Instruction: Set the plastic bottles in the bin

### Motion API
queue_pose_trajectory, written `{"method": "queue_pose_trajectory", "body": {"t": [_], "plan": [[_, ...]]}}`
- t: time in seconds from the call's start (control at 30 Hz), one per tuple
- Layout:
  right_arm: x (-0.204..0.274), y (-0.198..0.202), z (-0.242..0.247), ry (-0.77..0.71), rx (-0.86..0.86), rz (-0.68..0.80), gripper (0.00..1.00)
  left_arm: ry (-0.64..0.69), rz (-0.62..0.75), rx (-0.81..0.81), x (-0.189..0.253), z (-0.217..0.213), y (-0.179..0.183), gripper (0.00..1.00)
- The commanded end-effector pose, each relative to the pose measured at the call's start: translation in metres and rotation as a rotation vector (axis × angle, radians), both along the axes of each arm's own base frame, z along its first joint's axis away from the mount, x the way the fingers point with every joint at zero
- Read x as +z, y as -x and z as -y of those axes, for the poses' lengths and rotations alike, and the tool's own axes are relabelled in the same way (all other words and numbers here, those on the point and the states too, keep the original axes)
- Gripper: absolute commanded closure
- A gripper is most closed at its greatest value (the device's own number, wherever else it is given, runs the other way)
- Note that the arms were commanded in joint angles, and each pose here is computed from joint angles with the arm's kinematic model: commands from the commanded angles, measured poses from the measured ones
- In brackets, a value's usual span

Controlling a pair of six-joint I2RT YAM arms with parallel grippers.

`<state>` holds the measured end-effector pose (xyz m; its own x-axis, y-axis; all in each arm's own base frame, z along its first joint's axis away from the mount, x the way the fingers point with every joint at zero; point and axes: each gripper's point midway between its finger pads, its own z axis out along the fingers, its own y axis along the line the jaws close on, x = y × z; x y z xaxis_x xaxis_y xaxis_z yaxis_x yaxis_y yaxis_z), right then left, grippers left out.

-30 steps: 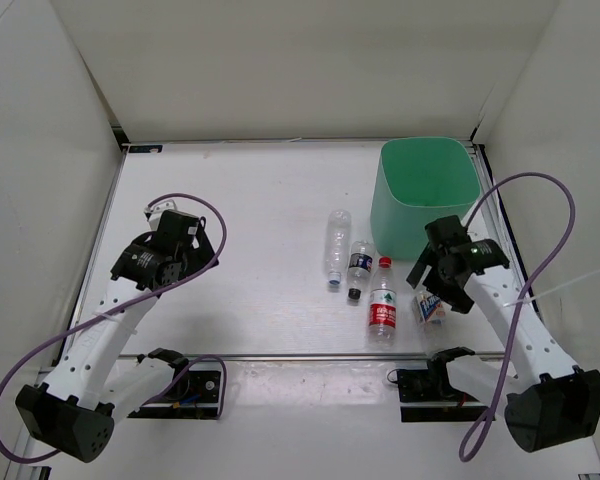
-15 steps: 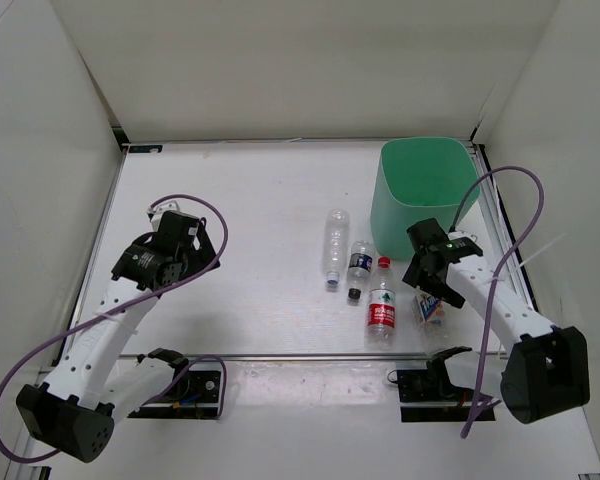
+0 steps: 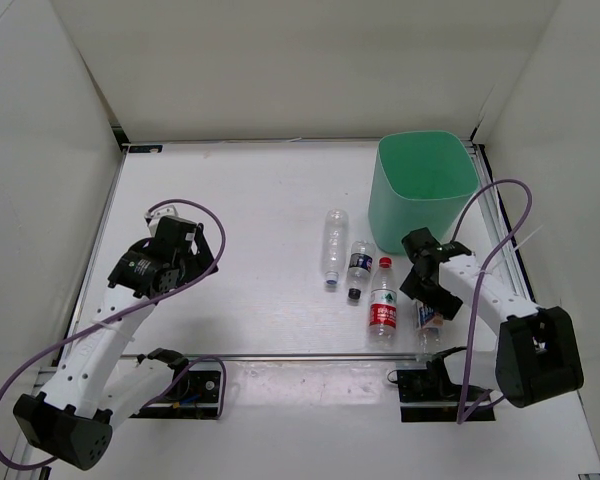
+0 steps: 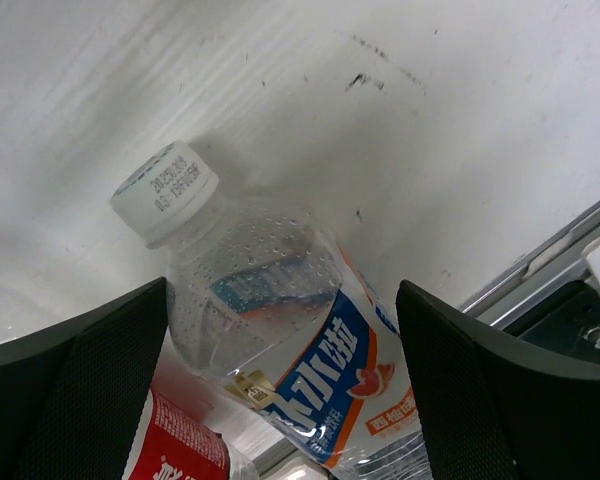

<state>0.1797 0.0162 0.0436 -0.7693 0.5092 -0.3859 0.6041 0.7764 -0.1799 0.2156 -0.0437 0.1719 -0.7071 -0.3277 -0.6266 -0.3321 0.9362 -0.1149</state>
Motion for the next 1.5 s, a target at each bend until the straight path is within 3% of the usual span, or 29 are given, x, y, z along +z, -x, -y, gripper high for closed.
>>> {"method": "queue_pose_trajectory", "body": {"t": [0.0,0.1,0.2,0.47,0.63,0.9,1.07,1.23,1.27,1.3,1.47], "plan": [[-0.005,0.012,-0.007,-0.026,-0.044,-0.017,0.05,0.004,0.002,-0.013,0.001,0.000,0.004,0.00],[-0.005,0.019,-0.013,-0.060,-0.055,-0.028,0.05,0.004,0.002,-0.013,0.001,0.000,0.004,0.00],[-0.010,0.029,-0.017,-0.093,-0.099,-0.040,0.14,0.004,0.002,-0.013,0.001,0.000,0.004,0.00],[-0.003,0.054,-0.015,-0.119,-0.147,-0.040,0.53,0.022,-0.014,0.004,-0.002,0.002,0.005,0.00],[0.031,0.059,-0.013,-0.148,-0.165,0.035,0.74,0.029,-0.012,0.013,-0.004,0.003,0.004,0.00],[0.109,0.061,-0.012,-0.245,-0.192,0.226,0.92,0.051,0.016,0.026,-0.002,0.007,-0.004,0.00],[0.219,0.014,-0.020,-0.352,-0.148,0.571,0.96,0.074,-0.002,0.018,-0.007,0.015,-0.010,0.00],[0.327,-0.057,-0.009,-0.212,-0.073,0.868,0.96,0.107,-0.073,-0.007,-0.015,0.030,-0.017,0.00],[0.345,-0.085,-0.005,-0.117,-0.038,0.921,0.96,0.124,-0.095,-0.021,-0.017,0.035,-0.018,0.00],[0.386,-0.105,-0.003,-0.113,-0.041,1.053,0.95,0.128,-0.106,-0.025,-0.019,0.037,-0.018,0.00],[0.417,-0.187,0.005,0.011,-0.012,1.103,0.94,0.134,-0.076,-0.013,-0.010,0.038,-0.026,0.00]]}}
